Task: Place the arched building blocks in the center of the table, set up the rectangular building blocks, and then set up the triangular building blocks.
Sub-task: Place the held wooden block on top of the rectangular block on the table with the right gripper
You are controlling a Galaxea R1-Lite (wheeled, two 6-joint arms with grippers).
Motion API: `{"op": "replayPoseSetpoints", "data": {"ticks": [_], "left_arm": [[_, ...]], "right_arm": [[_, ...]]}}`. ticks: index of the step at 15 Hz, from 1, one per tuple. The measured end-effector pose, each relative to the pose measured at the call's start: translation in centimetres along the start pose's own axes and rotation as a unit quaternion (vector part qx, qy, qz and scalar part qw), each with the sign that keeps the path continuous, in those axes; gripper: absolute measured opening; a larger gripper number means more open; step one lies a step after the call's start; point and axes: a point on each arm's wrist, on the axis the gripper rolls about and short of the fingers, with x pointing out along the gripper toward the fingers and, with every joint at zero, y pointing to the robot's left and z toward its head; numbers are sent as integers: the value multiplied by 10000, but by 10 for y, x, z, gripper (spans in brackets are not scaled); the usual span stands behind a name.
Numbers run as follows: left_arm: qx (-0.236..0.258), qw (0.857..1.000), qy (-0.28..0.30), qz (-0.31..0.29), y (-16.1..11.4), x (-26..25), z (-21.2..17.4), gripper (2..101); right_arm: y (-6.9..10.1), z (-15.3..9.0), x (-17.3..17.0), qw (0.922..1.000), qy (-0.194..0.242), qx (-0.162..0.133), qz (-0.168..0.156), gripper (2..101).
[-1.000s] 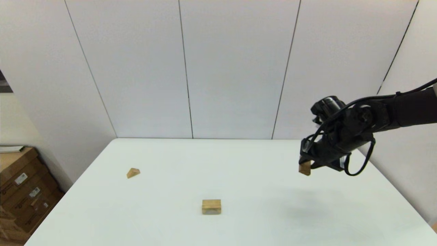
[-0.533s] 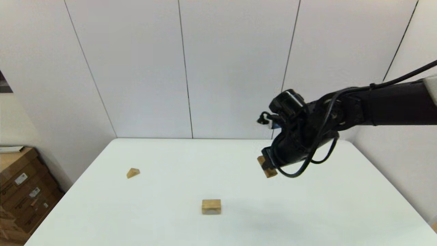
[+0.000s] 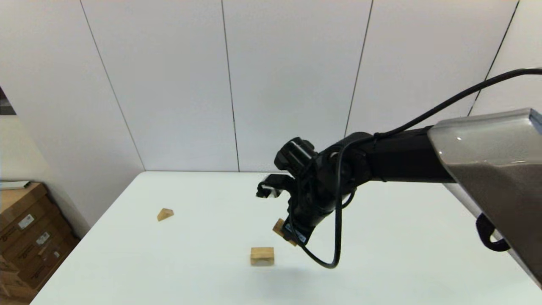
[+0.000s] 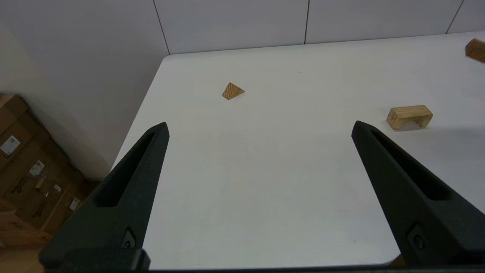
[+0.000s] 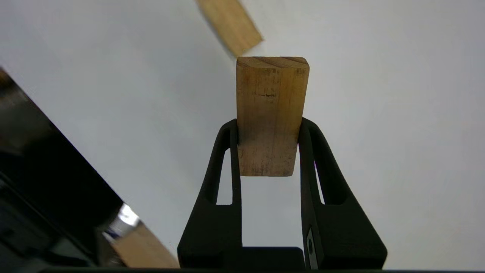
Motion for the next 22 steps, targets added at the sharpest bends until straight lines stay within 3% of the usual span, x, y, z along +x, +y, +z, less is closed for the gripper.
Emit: {"op": "replayPoseSetpoints", "data": {"ticks": [2, 7, 12, 16, 22], "left_arm": [[0, 10000, 0, 0, 0, 0, 0, 978], [0, 10000, 0, 0, 0, 0, 0, 978], [0, 10000, 0, -2, 0, 0, 0, 978], [0, 10000, 0, -2, 0, 0, 0, 978], [0, 10000, -2, -2, 0, 0, 0, 978]], "right_arm": [[1, 8, 8, 9988, 9, -463, 135, 241], [-1, 21, 36, 9927, 98, -1125, 419, 241], [0, 16, 71, 9904, 314, -1220, 572, 241], [10, 18, 81, 9869, 336, -1421, 680, 241], [15, 25, 86, 9830, 65, -1737, 587, 241]]}}
